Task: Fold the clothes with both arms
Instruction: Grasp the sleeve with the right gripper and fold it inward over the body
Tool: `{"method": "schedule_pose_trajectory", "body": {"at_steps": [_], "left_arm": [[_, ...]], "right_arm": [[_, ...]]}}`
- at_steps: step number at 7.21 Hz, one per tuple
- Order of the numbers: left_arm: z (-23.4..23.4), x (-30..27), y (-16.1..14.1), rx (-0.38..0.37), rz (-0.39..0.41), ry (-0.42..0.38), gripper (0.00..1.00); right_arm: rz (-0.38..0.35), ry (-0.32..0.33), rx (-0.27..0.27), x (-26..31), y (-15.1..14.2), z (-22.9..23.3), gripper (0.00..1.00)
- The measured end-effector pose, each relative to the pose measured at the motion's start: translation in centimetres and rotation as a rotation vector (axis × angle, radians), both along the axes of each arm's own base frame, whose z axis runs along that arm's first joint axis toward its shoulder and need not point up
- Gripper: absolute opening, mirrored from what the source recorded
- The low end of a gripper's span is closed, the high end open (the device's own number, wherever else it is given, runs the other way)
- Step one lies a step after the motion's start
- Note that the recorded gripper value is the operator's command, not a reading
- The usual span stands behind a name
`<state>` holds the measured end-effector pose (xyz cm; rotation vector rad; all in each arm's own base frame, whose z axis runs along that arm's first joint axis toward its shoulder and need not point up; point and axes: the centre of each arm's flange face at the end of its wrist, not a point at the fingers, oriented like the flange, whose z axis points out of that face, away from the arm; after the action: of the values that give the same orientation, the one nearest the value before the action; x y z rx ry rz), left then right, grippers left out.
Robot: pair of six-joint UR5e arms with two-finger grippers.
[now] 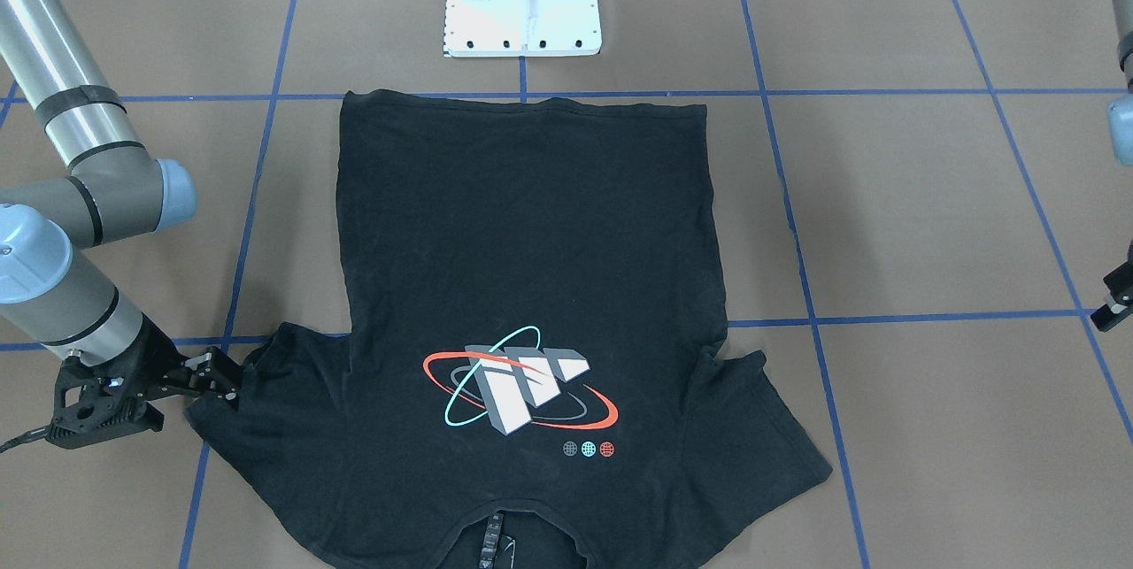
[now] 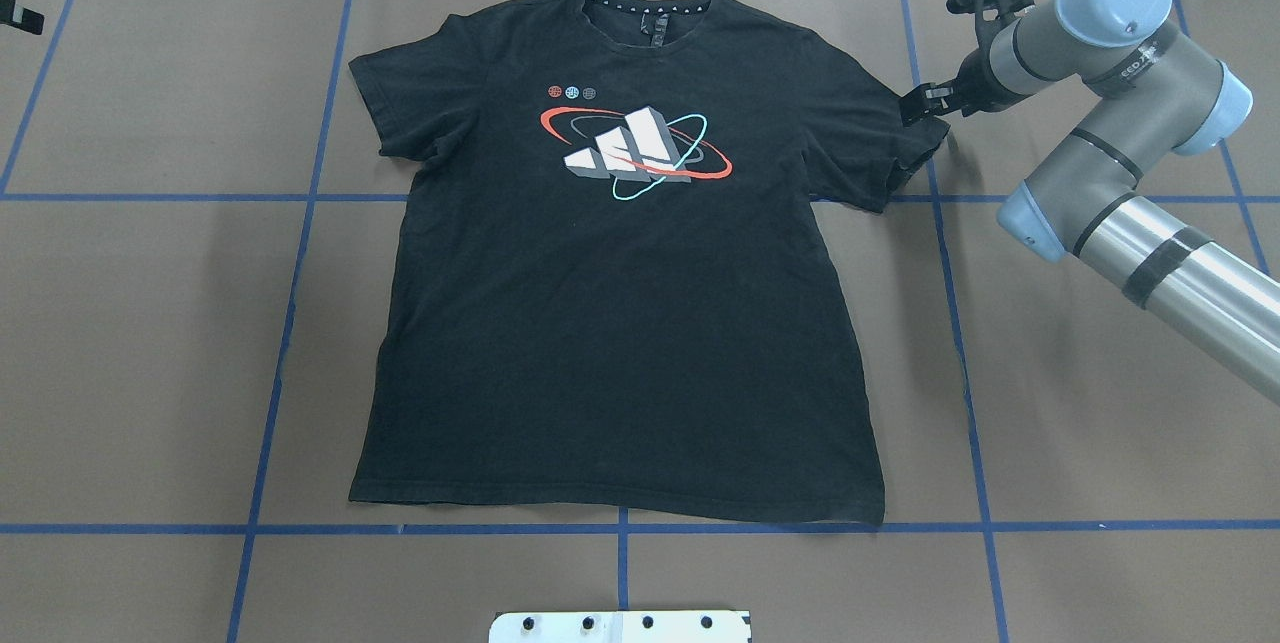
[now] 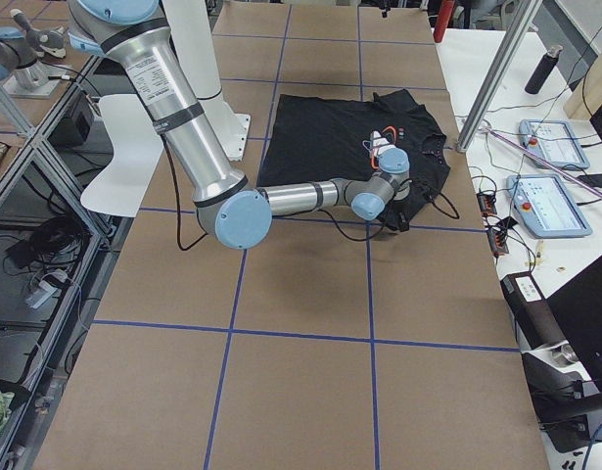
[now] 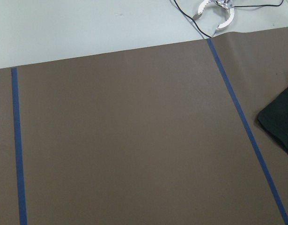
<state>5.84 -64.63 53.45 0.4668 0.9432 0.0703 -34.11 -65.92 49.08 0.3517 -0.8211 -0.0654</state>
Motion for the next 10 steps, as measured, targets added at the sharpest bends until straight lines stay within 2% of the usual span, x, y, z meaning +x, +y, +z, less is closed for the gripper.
{"method": "schedule_pose_trajectory", "body": {"at_steps": [3,5,6,7,8,10], "left_arm": [[0.03,0.02,0.02,0.000,0.002,0.002,1.00],[0.10,-0.03,0.06,-0.002,0.001,0.002,1.00],[0.08,-0.03,0.06,-0.002,0.001,0.002,1.00],[0.08,-0.03,0.07,-0.001,0.001,0.001,1.00],[0.05,-0.03,0.06,0.000,0.001,0.001,1.00],[-0.06,-0.01,0.00,0.001,0.000,0.000,1.00]], "right_arm": [[-0.006,0.008,-0.015,-0.36,0.20,0.71,0.76],[-0.010,0.008,-0.017,-0.67,0.34,0.69,0.73],[-0.012,0.008,-0.017,-0.76,0.40,0.72,0.58],[-0.012,0.009,-0.019,-0.78,0.43,0.80,0.37],[-0.014,0.010,-0.021,-0.81,0.47,0.89,0.25],[-0.021,0.015,-0.027,-0.85,0.68,1.25,0.06]]}}
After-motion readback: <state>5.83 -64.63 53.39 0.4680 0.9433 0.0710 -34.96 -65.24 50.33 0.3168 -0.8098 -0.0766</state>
